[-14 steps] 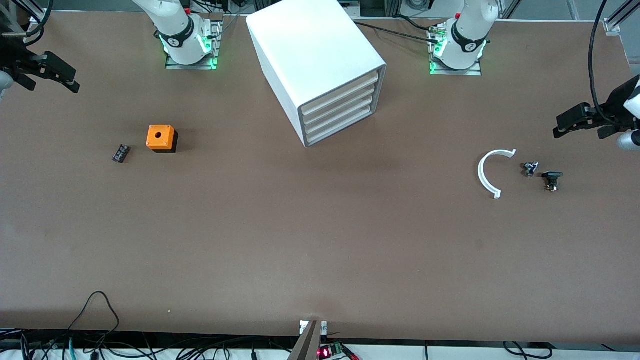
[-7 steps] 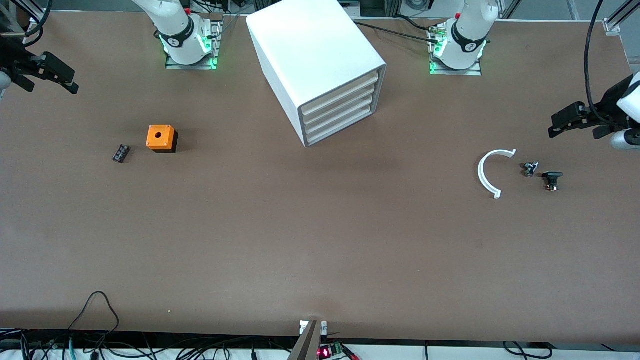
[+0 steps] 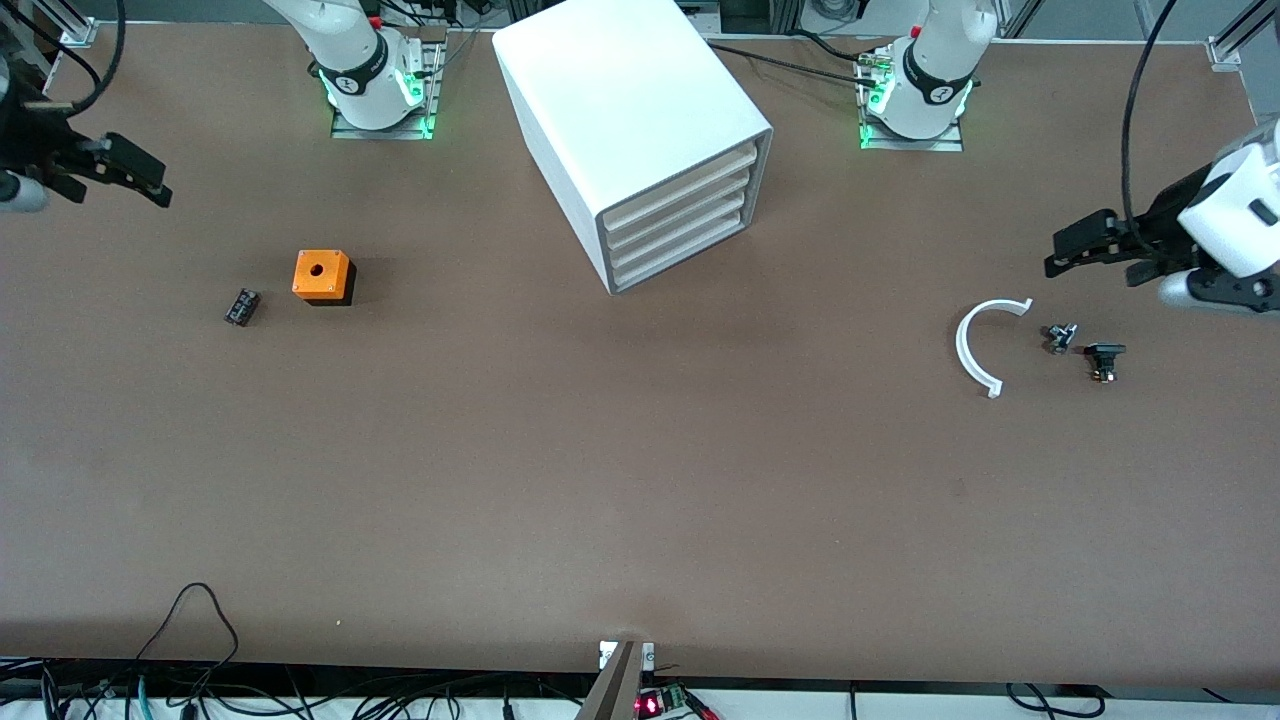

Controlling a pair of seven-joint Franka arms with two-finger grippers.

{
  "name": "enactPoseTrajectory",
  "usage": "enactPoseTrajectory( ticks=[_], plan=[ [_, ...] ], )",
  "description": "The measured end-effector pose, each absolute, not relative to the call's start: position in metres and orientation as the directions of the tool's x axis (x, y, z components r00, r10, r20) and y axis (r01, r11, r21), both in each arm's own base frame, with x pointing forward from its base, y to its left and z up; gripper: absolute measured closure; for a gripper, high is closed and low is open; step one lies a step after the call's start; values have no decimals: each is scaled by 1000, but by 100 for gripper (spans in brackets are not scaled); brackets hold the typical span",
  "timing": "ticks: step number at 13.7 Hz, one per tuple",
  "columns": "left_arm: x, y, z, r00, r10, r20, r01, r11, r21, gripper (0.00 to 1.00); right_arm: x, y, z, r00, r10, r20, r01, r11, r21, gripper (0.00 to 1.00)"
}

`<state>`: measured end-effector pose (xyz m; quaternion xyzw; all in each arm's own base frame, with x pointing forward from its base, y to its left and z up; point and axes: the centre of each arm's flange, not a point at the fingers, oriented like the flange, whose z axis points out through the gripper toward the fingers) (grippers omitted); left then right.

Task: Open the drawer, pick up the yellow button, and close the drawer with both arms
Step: 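Reach the left gripper toward the front of the cabinet's top drawer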

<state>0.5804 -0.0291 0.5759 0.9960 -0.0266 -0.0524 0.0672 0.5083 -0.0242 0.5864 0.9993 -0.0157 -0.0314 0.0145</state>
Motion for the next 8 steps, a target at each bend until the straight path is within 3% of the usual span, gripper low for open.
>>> enactPoseTrajectory(
  ticks=[4,8],
  plan=[
    [585,-91,500,958,-165,-237,-127,-978,165,0,548,5,550,989,23,-145,28,-999,36,0],
    [586,-110,451,923,-189,-336,-85,-951,299,0,555,7,553,990,24,-142,30,-999,37,0]
  ],
)
